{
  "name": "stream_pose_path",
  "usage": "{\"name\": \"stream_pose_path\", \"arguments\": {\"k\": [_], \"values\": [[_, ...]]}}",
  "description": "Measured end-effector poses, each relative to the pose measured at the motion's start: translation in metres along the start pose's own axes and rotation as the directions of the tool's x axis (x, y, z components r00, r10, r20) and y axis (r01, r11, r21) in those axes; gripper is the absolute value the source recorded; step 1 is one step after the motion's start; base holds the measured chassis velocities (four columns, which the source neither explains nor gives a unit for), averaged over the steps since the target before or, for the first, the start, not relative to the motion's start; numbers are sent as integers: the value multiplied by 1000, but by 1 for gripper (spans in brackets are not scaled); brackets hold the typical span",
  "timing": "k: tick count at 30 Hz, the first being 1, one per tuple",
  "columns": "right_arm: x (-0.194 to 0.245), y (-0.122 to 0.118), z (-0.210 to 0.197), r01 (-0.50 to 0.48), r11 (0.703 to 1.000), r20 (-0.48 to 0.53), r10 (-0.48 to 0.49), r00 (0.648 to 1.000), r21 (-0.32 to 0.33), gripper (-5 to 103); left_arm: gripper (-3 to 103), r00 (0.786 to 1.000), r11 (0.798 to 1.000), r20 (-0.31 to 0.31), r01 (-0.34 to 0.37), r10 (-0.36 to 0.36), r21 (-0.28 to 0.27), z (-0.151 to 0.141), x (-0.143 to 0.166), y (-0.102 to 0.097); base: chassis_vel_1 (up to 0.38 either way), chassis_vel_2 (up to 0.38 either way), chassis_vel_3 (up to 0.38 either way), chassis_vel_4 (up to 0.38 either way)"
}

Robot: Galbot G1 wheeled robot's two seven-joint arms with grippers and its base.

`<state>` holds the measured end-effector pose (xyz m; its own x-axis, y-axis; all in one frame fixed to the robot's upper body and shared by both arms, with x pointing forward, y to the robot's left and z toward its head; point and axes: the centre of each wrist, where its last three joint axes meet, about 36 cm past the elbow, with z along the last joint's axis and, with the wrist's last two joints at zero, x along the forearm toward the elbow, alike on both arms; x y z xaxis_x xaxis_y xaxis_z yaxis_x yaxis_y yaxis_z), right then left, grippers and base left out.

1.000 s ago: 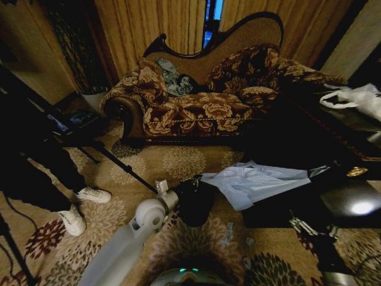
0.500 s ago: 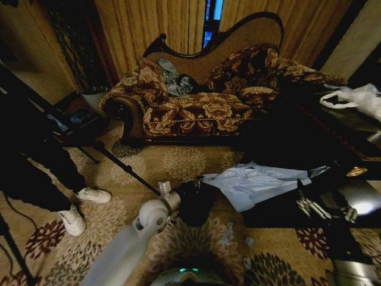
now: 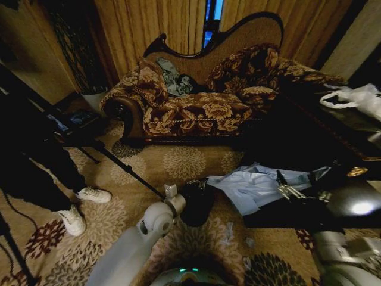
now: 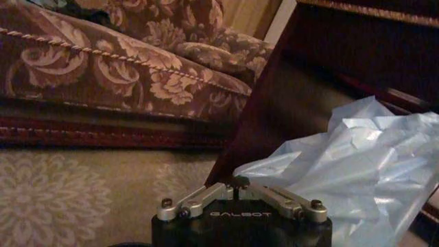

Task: Place a garbage bag over the trash bin.

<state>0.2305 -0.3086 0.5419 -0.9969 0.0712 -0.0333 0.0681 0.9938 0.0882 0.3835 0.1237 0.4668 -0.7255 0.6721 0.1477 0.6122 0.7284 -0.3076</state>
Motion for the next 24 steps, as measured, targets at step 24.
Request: {"name": "stream_pose_path", "arguments": {"k": [24], "values": [[-17,29,4,123,992,-106,-124,987,-16,100,0,1000,1000,-22,-1,0,-23,15,-22,-6,0,0,0,0]]}}
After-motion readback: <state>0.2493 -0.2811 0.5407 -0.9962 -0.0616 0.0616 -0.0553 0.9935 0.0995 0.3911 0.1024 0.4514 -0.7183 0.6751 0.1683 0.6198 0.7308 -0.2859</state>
